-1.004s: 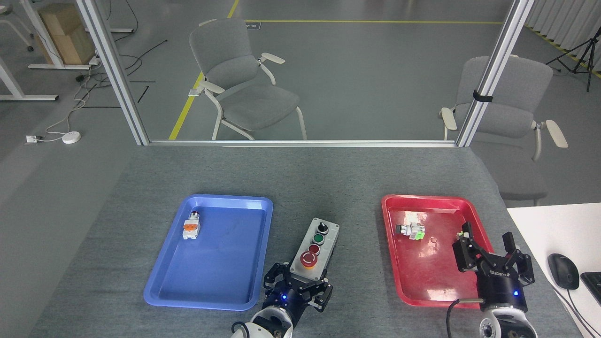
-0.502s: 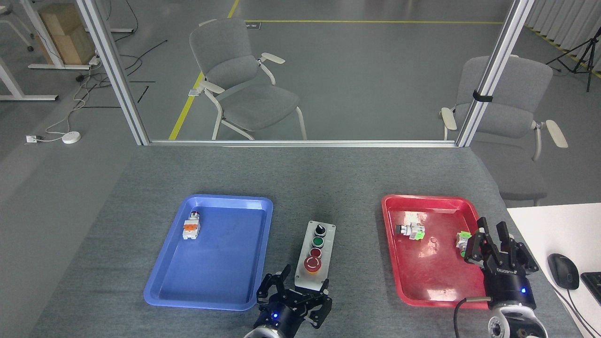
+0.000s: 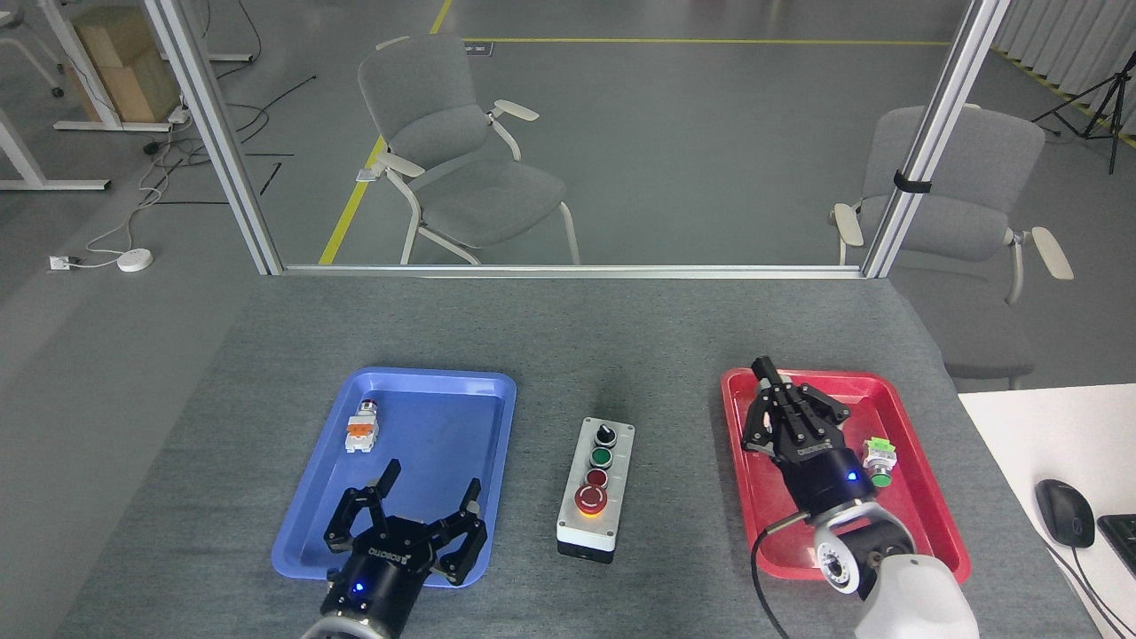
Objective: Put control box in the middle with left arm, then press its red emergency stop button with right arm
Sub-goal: 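Move the right gripper onto the control box and press its red button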
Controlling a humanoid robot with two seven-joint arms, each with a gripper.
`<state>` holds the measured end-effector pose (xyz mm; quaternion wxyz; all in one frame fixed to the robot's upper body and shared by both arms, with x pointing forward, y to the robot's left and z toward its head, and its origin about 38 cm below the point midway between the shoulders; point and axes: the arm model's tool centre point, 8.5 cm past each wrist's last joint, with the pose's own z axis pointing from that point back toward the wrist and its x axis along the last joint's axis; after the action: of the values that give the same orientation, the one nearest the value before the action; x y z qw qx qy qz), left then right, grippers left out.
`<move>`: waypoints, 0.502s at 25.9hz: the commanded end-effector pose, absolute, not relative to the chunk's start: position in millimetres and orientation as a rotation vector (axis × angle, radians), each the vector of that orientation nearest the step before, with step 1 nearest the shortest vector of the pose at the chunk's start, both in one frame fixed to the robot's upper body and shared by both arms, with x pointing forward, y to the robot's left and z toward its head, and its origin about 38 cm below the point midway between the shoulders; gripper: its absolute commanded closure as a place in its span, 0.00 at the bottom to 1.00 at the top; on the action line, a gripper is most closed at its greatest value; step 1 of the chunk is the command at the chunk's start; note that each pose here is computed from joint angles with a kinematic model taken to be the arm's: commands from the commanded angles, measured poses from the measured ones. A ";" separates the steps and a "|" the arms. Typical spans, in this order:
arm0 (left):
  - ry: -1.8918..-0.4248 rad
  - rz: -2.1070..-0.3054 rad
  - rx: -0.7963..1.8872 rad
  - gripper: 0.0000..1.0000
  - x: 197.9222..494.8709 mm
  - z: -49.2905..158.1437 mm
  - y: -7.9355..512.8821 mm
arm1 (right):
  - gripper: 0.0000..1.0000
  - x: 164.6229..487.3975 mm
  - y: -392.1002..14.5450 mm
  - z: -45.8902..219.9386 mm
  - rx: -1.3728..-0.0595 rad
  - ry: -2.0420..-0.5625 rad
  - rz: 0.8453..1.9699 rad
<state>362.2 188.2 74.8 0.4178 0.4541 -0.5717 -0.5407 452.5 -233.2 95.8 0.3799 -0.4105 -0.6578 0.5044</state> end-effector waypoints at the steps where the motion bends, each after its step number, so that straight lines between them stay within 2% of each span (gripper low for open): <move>1: -1.436 -1.230 1.227 0.01 387.9 105.1 230.2 | 1.00 448.7 -167.5 78.2 -0.913 -1.735 1.486; 6: -1.469 -1.124 1.209 0.01 415.2 124.1 244.2 | 1.00 435.2 -127.2 58.6 -0.779 -1.710 1.594; 9: -1.462 -1.102 1.210 0.01 419.5 124.8 250.7 | 1.00 429.4 -114.5 44.7 -0.711 -1.650 1.658; 13: -1.448 -1.104 1.210 0.01 419.5 120.3 254.2 | 1.00 424.4 -101.7 29.9 -0.656 -1.624 1.670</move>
<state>418.1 250.5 122.8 0.4552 0.4908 -0.5915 -0.4496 428.5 -112.2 39.8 0.3461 -0.2690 -0.6334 0.6377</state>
